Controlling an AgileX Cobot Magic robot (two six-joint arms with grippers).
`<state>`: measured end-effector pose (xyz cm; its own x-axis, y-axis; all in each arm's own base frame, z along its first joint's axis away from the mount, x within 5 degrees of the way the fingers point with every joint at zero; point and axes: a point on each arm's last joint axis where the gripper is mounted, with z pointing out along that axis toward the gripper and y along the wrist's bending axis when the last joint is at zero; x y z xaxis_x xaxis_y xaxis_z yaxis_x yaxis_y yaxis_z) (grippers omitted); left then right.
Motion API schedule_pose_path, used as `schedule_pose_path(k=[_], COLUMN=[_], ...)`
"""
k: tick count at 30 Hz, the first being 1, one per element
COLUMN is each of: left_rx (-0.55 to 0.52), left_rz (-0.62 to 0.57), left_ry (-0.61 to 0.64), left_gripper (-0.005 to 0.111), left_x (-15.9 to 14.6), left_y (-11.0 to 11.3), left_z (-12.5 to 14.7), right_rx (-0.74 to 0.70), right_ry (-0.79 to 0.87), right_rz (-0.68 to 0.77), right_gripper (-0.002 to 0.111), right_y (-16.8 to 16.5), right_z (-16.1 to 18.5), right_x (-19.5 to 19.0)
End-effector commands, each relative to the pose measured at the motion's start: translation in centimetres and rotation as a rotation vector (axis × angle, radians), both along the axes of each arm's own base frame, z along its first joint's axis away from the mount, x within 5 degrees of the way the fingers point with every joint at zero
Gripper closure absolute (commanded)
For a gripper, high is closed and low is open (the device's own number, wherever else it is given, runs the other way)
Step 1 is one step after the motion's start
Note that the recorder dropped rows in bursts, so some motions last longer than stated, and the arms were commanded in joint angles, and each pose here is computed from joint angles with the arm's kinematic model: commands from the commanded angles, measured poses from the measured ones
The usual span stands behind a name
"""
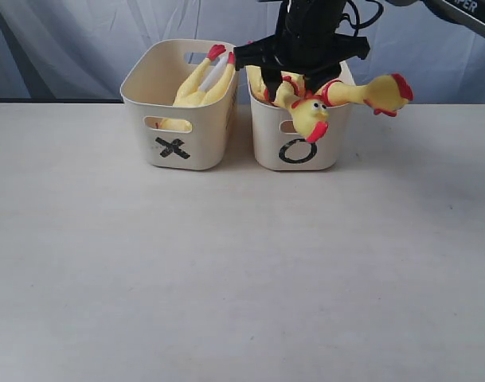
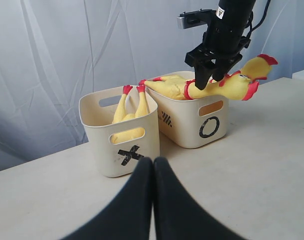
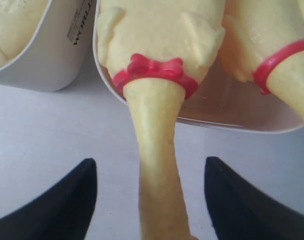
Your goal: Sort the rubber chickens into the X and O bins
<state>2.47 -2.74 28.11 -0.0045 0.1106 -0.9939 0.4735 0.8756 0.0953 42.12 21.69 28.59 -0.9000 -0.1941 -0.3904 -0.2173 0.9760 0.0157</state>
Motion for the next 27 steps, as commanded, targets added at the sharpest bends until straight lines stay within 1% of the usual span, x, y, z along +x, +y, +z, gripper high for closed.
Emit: schedule_pose_path(k=[1,6,9,17,20,22,23,25,27], left_rx=[-0.002,-0.002,-0.002,-0.002,-0.002,-0.002,-0.002,-0.002,-0.002], left_rz=[-0.001,-0.001,-0.001,-0.001,-0.001,-0.001,-0.001,-0.001,-0.001], left_ry=[-0.004,-0.004,-0.004,-0.004,-0.004,-0.004,-0.004,-0.004,-0.004], left_gripper=[0.107,0.107,0.107,0.107,0.107,0.107,0.107,0.107,0.107], left_x=[-0.1,-0.1,-0.1,-0.1,-0.1,-0.1,-0.1,-0.1,-0.1], left_y=[0.0,0.0,0.0,0.0,0.0,0.0,0.0,0.0,0.0], left_z=[-0.1,-0.1,-0.1,-0.1,-0.1,-0.1,-0.1,-0.1,-0.1], right_rx=[0.004,0.007,0.015,0.049,0.027,0.007,-0.007,-0.011,-0.012], right_ry=[-0.022,-0.028,-0.046,-0.142,-0.208,-0.245,-0.267,-0.297,-0.332], right_rz=[-0.005,-0.003,-0.001,0.023,0.016,0.008,0.003,-0.001,-0.007], right_gripper=[0.042,0.042,0.042,0.042,0.042,0.047,0.051,0.063,0.08], right_y=[-0.3,-0.3,-0.5,-1.5,-2.4,-3.0,-3.3,-3.8,-4.4], right_z=[0.5,0.8,1.8,6.5,8.7,9.8,10.4,11.6,12.9], right_x=[0.1,0.0,-0.3,-2.2,-3.0,-3.4,-3.6,-4.3,-5.0])
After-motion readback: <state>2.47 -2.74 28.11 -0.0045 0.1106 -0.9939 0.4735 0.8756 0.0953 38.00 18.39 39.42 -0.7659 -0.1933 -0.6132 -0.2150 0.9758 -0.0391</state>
